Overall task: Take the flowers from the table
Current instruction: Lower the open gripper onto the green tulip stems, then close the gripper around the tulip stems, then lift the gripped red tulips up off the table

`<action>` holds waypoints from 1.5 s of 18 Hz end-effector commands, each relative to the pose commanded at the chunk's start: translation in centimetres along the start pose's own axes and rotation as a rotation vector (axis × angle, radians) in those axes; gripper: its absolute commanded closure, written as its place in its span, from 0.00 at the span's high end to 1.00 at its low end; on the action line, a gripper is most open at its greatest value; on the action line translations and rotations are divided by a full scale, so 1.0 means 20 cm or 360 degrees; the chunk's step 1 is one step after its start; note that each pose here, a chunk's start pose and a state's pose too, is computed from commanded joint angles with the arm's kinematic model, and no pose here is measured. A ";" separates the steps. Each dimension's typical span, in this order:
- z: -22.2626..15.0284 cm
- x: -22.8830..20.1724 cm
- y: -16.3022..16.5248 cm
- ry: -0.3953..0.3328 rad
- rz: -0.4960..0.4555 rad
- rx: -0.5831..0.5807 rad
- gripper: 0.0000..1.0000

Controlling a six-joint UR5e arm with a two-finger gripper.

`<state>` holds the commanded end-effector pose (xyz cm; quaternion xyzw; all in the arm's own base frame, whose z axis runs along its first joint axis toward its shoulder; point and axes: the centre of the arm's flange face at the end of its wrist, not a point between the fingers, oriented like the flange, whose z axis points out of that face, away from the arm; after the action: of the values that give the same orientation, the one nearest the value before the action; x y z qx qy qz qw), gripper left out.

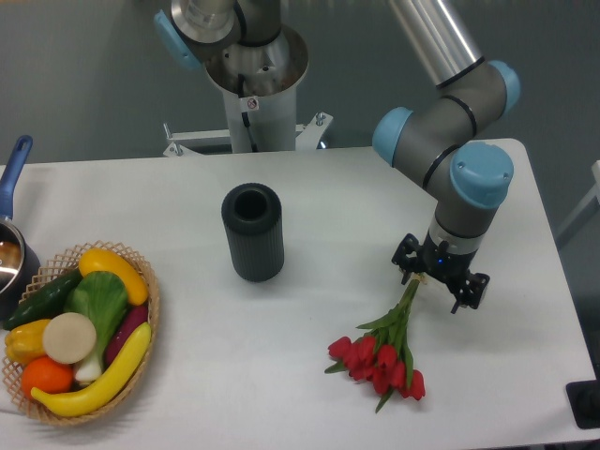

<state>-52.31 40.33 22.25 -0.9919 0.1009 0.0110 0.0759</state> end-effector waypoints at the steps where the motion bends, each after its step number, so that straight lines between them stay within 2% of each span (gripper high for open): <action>1: 0.02 0.00 0.00 0.0012 -0.0002 -0.0003 1.00; 6: 0.12 0.03 -0.03 0.0054 0.0014 -0.0017 0.98; 11: 0.14 0.03 -0.03 0.0066 0.0013 -0.0020 0.75; 13: 0.14 0.03 -0.03 0.0066 0.0008 -0.0020 0.61; 18: 0.13 0.00 -0.04 0.0053 -0.0032 -0.0014 0.06; 19: 0.12 0.00 -0.04 0.0050 -0.0031 -0.0014 0.00; 27: -0.02 -0.04 -0.04 -0.0029 -0.0028 0.0006 0.00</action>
<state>-52.97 41.29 22.73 -0.9925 0.0916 0.0190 0.0788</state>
